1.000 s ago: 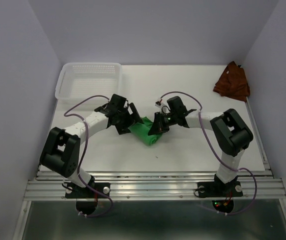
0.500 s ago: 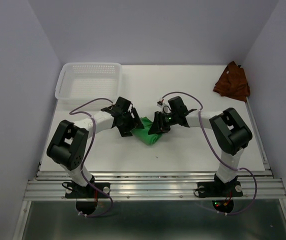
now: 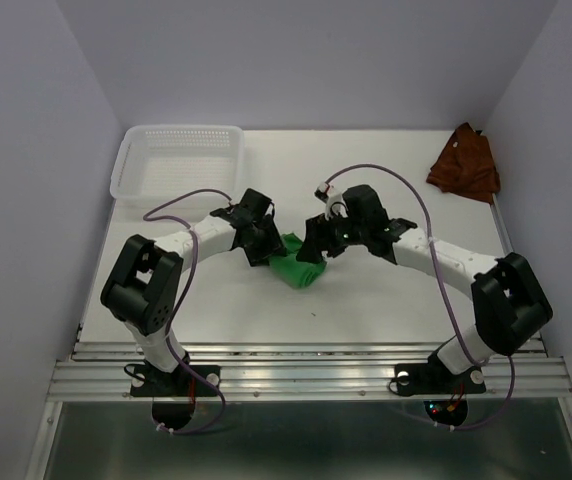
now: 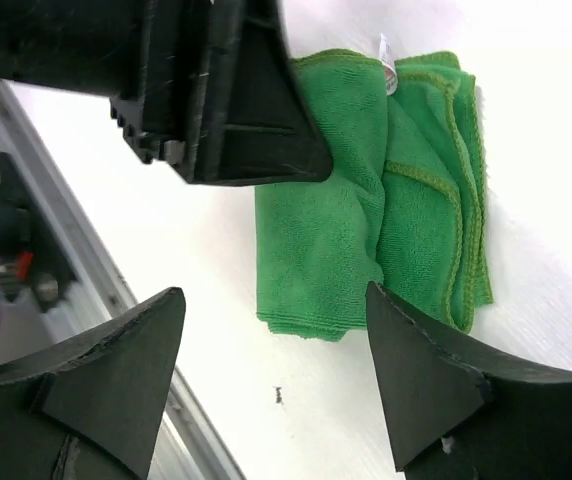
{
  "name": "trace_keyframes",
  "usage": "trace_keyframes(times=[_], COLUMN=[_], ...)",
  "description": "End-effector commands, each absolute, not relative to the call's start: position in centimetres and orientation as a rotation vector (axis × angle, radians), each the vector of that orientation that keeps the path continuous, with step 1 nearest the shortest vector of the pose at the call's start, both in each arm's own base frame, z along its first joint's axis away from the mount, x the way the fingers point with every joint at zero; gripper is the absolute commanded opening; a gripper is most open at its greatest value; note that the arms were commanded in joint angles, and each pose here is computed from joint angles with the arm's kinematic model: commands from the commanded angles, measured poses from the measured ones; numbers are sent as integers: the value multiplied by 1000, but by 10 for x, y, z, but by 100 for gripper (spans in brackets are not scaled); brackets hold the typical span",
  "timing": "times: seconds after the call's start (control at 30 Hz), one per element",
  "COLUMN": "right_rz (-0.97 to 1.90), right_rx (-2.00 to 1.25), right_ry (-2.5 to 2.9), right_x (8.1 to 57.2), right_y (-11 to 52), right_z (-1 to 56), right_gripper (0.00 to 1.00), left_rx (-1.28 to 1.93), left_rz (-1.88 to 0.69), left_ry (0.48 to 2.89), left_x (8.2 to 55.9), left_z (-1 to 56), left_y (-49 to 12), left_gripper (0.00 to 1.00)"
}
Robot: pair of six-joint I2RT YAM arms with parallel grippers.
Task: Roll the towels
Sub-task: Roll the towel
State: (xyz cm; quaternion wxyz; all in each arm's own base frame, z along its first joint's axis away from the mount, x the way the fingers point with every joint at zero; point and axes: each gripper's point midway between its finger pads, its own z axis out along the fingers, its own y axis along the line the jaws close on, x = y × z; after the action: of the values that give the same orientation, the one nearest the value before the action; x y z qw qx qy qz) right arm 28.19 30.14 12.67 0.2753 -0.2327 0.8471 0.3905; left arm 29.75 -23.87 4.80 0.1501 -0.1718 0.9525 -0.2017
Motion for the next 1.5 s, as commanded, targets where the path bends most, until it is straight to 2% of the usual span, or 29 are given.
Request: trace_keyframes(times=[0.0, 0.37, 0.77, 1.13, 1.2, 1.3, 1.33, 1.47], right_rz=[801, 438, 282, 35, -7, -48, -63, -58], right_rx=[-783, -899, -1075, -1120, -1089, -1068, -1050, -1014], right_ry=[2152, 1884, 1864, 1907, 1906, 1911, 1920, 1928], right_x=[272, 264, 250, 250, 256, 261, 263, 264], right_y=[309, 331, 340, 319, 316, 314, 313, 314], right_z=[131, 137, 99, 56, 54, 47, 43, 46], right_gripper=[79, 79, 79, 77, 73, 48, 31, 10], left_rx=[-464, -467, -484, -495, -489, -483, -481, -483], left_rz=[-515, -536, -544, -586, -593, -612, -620, -631], left_ry=[2731, 2770, 2780, 2789, 2787, 2784, 2778, 2757], left_x=[301, 292, 291, 290, 289, 289, 289, 290], left_z=[54, 56, 57, 58, 60, 64, 67, 75], left_y=[-236, -240, -243, -248, -249, -250, -251, -249], left_gripper=[59, 59, 59, 59, 60, 62, 63, 76])
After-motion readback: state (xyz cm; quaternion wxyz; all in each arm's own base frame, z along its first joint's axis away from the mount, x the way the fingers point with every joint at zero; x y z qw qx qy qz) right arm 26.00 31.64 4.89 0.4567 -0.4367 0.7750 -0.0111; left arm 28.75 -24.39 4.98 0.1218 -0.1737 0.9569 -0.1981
